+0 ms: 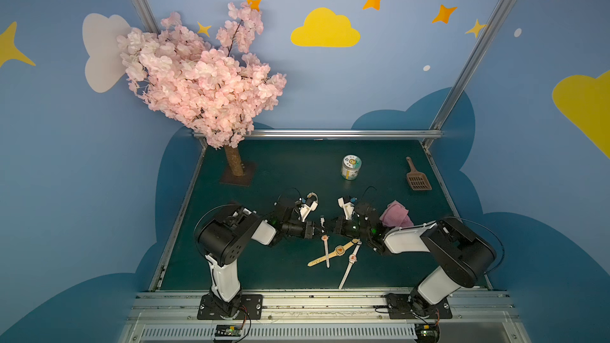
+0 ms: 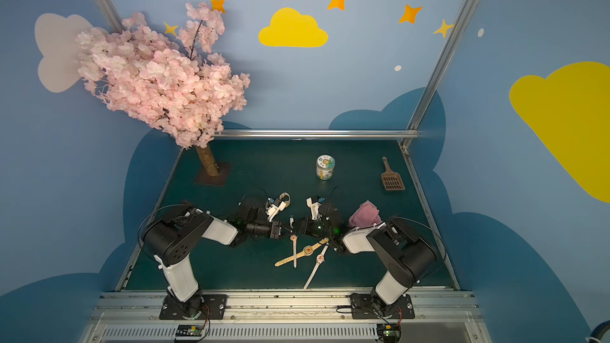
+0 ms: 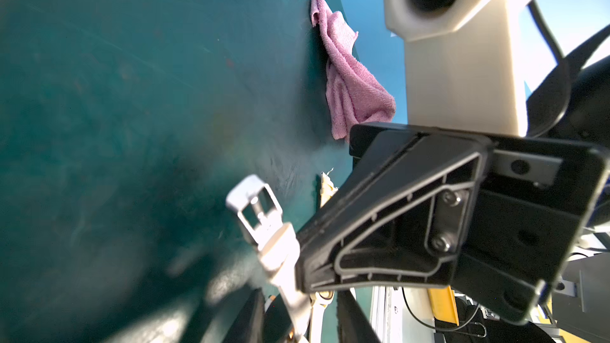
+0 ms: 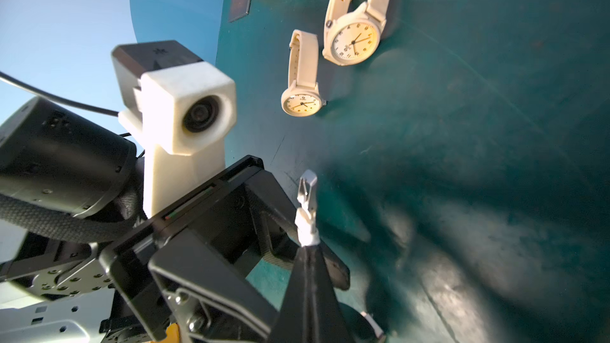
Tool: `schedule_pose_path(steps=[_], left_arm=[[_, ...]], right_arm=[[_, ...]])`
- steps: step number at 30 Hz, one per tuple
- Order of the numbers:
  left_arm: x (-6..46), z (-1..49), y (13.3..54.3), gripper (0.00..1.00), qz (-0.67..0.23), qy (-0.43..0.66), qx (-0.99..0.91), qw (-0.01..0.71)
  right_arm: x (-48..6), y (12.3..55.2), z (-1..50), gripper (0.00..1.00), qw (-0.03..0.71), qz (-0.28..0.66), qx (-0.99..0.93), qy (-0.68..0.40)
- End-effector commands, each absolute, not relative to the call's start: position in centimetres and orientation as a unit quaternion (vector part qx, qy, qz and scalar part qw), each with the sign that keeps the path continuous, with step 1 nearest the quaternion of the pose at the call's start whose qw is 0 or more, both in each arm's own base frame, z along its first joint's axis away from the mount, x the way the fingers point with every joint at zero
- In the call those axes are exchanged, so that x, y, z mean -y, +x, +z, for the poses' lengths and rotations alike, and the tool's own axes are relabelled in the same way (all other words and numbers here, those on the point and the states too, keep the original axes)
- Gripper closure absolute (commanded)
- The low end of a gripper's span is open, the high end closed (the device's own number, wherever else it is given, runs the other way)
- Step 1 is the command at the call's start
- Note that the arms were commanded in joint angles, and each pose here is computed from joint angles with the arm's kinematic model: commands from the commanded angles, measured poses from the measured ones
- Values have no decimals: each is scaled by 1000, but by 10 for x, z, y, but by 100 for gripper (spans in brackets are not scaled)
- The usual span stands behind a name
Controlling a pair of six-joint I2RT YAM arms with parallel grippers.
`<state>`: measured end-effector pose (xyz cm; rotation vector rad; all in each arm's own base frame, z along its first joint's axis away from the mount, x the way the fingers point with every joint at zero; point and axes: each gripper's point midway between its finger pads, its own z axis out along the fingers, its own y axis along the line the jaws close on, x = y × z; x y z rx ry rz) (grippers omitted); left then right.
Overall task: Wipe the watch dial
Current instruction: Pick up the watch at the center of the board.
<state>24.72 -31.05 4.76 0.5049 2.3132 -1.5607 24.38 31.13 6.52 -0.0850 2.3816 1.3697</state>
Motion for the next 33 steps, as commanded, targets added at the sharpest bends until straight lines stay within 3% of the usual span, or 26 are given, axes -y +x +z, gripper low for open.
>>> schedule_pose_path(steps=[1, 20, 28, 33], left_arm=[[318, 52, 252, 68, -548, 192, -797, 165], [329, 47, 239, 89, -549, 209, -796, 149], [328, 50, 239, 89, -551, 211, -793, 151], [328, 57, 228, 88, -566, 233, -779, 137]], right_arm=[[-312, 245, 68, 100, 198, 497, -845, -33], [-306, 242, 68, 100, 202, 490, -848, -26], [-303, 240, 68, 100, 195, 482, -854, -31], [-296, 235, 79, 65, 177, 482, -856, -55]])
